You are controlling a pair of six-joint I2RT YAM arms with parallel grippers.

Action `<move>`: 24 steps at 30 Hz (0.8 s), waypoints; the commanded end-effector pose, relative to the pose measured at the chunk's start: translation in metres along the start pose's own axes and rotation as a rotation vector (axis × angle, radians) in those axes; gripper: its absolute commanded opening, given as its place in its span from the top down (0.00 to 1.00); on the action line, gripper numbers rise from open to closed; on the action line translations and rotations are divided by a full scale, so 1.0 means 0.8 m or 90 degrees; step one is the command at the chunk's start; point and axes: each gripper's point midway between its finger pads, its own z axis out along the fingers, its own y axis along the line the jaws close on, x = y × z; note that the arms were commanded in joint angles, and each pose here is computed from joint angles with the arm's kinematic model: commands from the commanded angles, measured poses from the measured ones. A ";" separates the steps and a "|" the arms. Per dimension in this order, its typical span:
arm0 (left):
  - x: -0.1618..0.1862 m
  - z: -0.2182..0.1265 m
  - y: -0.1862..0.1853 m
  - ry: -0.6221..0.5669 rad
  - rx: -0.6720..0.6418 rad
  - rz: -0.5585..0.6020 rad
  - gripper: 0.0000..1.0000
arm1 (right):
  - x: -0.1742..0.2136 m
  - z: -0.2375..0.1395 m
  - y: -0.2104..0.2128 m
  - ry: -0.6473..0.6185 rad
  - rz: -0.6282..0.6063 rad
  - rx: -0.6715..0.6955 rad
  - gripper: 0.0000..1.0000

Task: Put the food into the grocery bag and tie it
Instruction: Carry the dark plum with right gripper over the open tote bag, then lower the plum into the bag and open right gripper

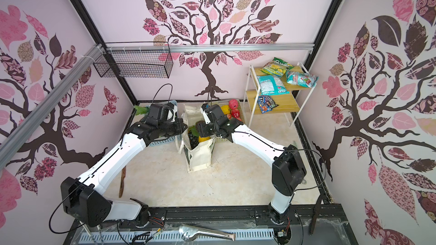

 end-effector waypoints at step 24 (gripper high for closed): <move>-0.010 -0.019 -0.006 -0.039 0.004 0.023 1.00 | -0.041 -0.027 -0.008 -0.050 -0.003 0.056 0.20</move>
